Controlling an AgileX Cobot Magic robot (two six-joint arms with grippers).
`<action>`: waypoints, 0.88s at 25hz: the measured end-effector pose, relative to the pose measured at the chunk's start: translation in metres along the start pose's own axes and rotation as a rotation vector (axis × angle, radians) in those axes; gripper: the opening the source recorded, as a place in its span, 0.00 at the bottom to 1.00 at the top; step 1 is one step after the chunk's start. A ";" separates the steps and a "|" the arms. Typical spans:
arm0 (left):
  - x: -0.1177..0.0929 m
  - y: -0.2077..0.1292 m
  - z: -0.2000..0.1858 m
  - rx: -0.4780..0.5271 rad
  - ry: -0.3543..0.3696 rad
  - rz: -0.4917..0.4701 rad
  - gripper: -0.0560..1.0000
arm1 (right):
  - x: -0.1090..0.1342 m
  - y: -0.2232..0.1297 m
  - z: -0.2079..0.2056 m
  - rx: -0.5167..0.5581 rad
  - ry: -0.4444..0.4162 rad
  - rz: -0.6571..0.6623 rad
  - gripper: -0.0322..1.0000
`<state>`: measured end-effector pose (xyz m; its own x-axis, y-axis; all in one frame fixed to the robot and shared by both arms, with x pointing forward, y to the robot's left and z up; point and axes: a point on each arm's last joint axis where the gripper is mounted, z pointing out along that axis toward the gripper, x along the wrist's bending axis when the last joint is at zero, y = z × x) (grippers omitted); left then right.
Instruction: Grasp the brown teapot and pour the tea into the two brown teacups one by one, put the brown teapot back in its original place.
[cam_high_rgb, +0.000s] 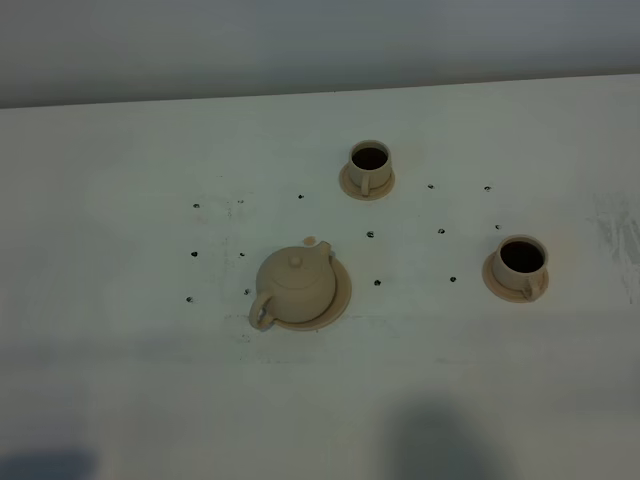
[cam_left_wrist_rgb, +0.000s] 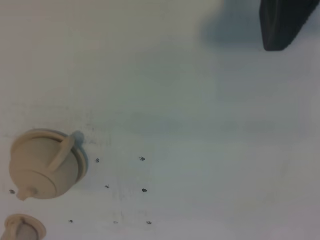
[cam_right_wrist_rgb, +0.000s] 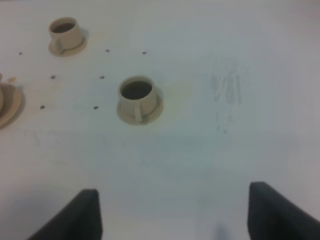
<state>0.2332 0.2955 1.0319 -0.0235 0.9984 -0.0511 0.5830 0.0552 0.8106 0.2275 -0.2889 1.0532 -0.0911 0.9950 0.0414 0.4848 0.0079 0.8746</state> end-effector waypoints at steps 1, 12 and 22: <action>0.000 0.000 0.000 0.000 0.000 0.000 0.42 | 0.000 0.000 0.000 0.000 0.000 0.000 0.61; 0.000 0.000 0.000 0.000 0.000 0.001 0.42 | 0.000 0.000 0.000 0.000 0.000 0.000 0.61; 0.000 0.000 0.000 0.001 0.000 0.001 0.42 | -0.004 0.000 0.000 0.003 -0.044 -0.039 0.61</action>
<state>0.2331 0.2955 1.0319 -0.0230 0.9985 -0.0504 0.5837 0.0543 0.8102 0.2278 -0.2929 1.0528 -0.0717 0.9973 -0.0144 0.4840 0.0474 0.8738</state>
